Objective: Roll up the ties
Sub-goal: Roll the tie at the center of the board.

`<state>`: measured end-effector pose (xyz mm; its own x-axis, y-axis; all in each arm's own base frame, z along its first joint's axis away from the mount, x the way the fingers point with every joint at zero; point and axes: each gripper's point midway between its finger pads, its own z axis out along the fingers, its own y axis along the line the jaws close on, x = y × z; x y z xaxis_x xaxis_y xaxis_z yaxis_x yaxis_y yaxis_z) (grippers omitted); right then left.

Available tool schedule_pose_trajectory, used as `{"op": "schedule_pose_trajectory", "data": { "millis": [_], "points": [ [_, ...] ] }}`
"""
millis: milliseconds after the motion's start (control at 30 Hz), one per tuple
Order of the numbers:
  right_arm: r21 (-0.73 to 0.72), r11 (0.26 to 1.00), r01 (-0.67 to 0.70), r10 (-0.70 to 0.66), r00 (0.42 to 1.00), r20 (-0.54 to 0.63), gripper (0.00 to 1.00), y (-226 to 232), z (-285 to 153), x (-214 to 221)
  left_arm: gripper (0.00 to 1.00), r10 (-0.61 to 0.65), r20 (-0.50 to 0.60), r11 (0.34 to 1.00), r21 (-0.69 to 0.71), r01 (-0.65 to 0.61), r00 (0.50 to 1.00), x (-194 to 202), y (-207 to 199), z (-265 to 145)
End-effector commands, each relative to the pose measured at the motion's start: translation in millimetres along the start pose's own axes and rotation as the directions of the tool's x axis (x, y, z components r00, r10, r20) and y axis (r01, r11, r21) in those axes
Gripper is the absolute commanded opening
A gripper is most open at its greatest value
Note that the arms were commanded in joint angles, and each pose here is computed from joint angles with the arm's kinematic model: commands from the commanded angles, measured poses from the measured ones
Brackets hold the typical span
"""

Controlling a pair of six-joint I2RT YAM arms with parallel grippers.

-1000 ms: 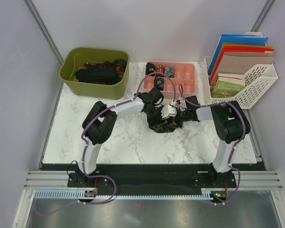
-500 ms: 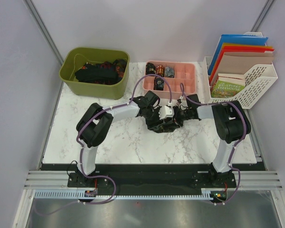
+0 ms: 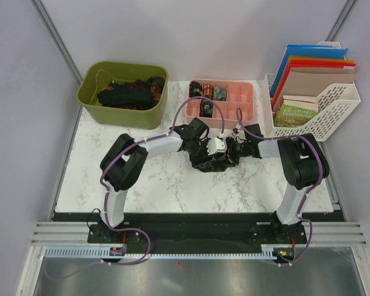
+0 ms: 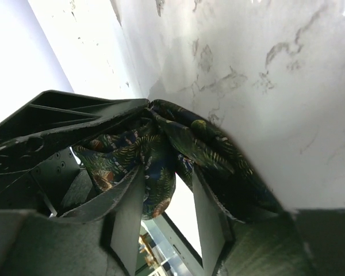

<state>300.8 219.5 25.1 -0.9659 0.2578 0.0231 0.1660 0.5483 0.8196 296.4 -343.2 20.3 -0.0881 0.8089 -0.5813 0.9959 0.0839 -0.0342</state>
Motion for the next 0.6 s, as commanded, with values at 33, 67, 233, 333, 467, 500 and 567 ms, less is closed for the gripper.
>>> {"op": "schedule_pose_trajectory", "data": {
  "millis": [33, 67, 233, 333, 467, 500, 567],
  "points": [
    [-0.005, 0.999, 0.040, -0.040, 0.998, 0.053, 0.50, 10.1, -6.1, -8.9, 0.10, -0.021, -0.111, 0.999, -0.027, 0.018, 0.994, 26.6, 5.6, 5.4],
    [-0.010, 0.999, 0.045, -0.045, 0.998, 0.054, 0.51, 13.0, -6.9, -8.9, 0.10, -0.026, -0.116, 0.999, -0.025, 0.023, 0.993, 28.5, 5.1, 5.6],
    [-0.035, 0.998, 0.056, -0.054, 0.997, 0.057, 0.55, 23.0, -11.1, -8.8, 0.09, -0.031, -0.119, 0.999, -0.019, 0.029, 0.992, 28.2, 3.6, 5.8],
    [-0.043, 0.998, 0.055, -0.052, 0.996, 0.066, 0.55, 24.2, -15.5, -11.2, 0.09, -0.039, -0.125, 0.999, -0.015, 0.037, 0.991, 29.8, 3.5, 6.3],
    [-0.085, 0.995, 0.043, -0.037, 0.997, 0.071, 0.55, 34.0, -18.2, -11.1, 0.09, -0.035, -0.126, 0.999, -0.013, 0.033, 0.991, 29.2, 3.9, 6.4],
    [-0.105, 0.993, 0.057, -0.048, 0.995, 0.083, 0.55, 38.5, -19.1, -12.8, 0.09, -0.034, -0.128, 0.999, -0.010, 0.033, 0.991, 29.5, 3.3, 7.3],
    [-0.125, 0.990, 0.059, -0.048, 0.995, 0.085, 0.56, 45.0, -19.9, -12.3, 0.09, -0.032, -0.129, 0.999, -0.007, 0.032, 0.991, 29.1, 3.4, 7.4]
  ]
}}
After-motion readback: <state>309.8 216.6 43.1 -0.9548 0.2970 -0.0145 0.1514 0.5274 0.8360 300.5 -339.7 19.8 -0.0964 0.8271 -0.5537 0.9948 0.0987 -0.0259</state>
